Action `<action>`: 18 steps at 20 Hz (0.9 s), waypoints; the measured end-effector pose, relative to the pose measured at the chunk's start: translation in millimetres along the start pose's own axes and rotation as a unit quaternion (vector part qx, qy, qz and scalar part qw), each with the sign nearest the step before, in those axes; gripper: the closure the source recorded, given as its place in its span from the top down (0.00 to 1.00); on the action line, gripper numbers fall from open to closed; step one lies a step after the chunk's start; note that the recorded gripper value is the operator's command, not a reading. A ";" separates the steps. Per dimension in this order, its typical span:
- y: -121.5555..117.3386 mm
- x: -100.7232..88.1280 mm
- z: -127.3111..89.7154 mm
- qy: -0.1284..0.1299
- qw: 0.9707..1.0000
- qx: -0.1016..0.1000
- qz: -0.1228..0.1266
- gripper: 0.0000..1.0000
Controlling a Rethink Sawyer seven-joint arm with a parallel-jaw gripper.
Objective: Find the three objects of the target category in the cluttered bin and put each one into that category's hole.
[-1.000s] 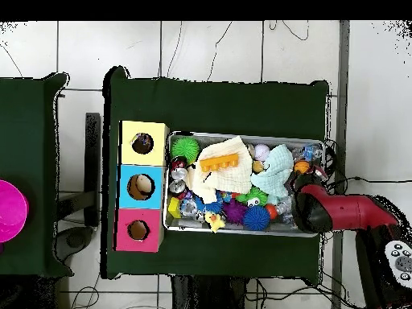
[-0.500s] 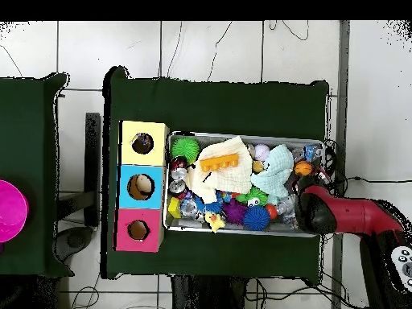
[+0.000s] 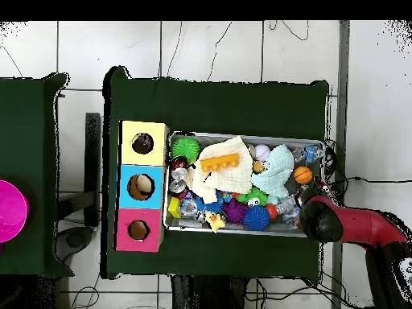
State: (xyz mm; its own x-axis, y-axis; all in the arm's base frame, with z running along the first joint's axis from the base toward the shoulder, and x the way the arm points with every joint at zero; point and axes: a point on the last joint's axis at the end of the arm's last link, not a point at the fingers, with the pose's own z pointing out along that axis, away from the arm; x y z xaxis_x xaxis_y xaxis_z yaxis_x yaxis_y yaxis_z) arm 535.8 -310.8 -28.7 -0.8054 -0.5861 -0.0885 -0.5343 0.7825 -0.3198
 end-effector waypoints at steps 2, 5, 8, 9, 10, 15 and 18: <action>2.4 3.9 0.3 0.001 1.000 -0.004 0.003 1.00; 4.7 7.9 0.9 0.002 1.000 -0.008 0.010 1.00; 5.2 9.6 2.2 0.001 1.000 -0.012 0.018 1.00; 5.1 9.5 2.3 0.001 1.000 -0.012 0.020 1.00; 4.9 9.4 2.3 0.001 1.000 -0.013 0.021 1.00; 3.9 9.5 2.7 -0.003 0.999 -0.016 0.032 1.00; 2.6 10.5 3.3 -0.011 0.999 -0.021 0.046 1.00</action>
State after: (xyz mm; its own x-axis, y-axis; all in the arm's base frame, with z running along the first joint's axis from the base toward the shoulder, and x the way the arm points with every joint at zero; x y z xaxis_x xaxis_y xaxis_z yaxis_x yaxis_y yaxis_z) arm 526.8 -315.7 -33.5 -0.8459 -0.5157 -0.1356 -0.4692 0.8407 -0.2704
